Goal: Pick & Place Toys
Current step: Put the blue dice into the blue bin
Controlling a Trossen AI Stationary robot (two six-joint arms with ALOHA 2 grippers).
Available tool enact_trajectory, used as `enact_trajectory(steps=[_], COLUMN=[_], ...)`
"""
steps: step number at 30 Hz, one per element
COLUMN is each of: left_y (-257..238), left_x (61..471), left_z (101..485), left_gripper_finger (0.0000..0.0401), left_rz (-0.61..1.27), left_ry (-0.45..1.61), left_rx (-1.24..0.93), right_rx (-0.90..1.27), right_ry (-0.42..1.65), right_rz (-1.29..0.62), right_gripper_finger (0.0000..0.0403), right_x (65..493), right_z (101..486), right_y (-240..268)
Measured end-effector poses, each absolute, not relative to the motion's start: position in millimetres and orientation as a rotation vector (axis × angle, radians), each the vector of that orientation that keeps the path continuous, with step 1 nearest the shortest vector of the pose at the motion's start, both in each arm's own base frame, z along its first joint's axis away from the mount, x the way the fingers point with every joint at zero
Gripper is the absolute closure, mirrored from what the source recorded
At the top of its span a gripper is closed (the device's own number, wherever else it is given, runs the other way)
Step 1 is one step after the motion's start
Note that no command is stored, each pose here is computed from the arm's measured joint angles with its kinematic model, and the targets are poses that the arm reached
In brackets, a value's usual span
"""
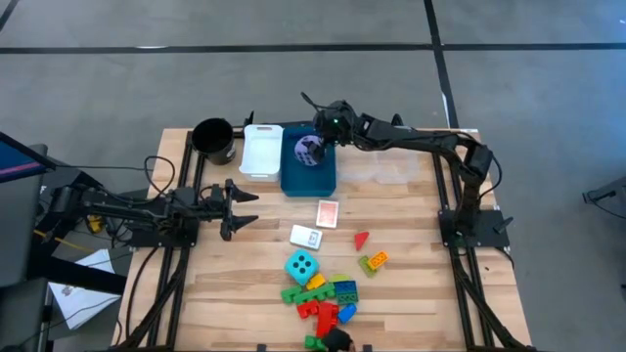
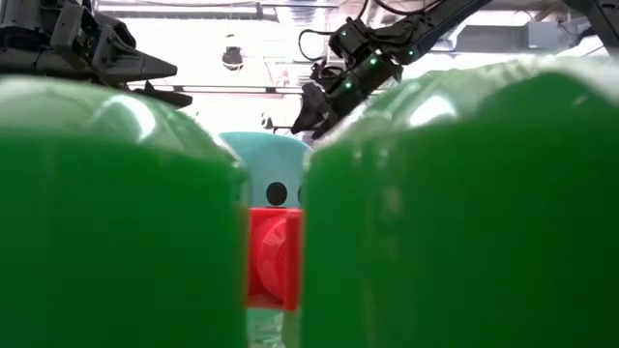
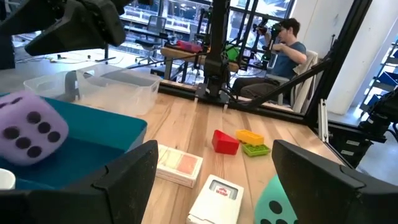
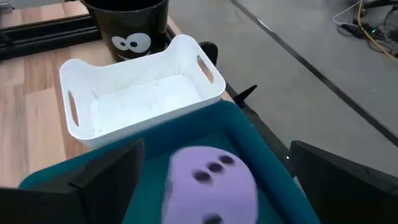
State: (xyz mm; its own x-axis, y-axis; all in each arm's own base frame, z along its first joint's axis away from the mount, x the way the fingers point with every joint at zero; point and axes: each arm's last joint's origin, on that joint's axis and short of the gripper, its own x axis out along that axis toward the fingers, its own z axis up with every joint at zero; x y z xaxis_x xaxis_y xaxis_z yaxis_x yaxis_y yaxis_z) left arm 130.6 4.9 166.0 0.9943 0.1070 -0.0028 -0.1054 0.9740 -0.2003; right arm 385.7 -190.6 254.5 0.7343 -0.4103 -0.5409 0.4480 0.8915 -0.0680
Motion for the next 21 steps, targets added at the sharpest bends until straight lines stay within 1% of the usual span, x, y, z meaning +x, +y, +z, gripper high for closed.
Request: enact_trajectory(steps=[4,8,11,14,18,21], left_y=[4.9,4.9,4.9,4.9,4.9,4.9], left_x=[130.6,130.6,130.6,130.6,130.6,130.6], left_z=[165.3,165.3,165.3,165.3,165.4,165.4], left_gripper_finger=[0.0091,0.0091,0.0091,0.0091,0.0091,0.0091], left_rz=[0.108,0.108,0.108,0.108,0.108,0.108], left_ry=[-0.002,-0.002,-0.002,-0.002,-0.003,-0.003], left_rx=[-0.221,-0.221,-0.222,-0.222,-0.222,-0.224], right_rx=[0.115,0.117,0.089,0.009,-0.09,-0.099], right_ry=[0.649,0.75,0.787,0.802,0.751,0.685], right_rz=[-0.458,-0.395,-0.346,-0.35,-0.399,-0.422], right_gripper_finger=[0.0004,0.0004,0.0005,0.0005,0.0005,0.0006], right_x=[387.8,394.8,405.1,413.2,416.4,412.1], right_z=[258.5,251.9,249.5,248.6,251.0,253.5], right_y=[-179.8,-146.7,-105.5,-55.7,14.5,62.7])
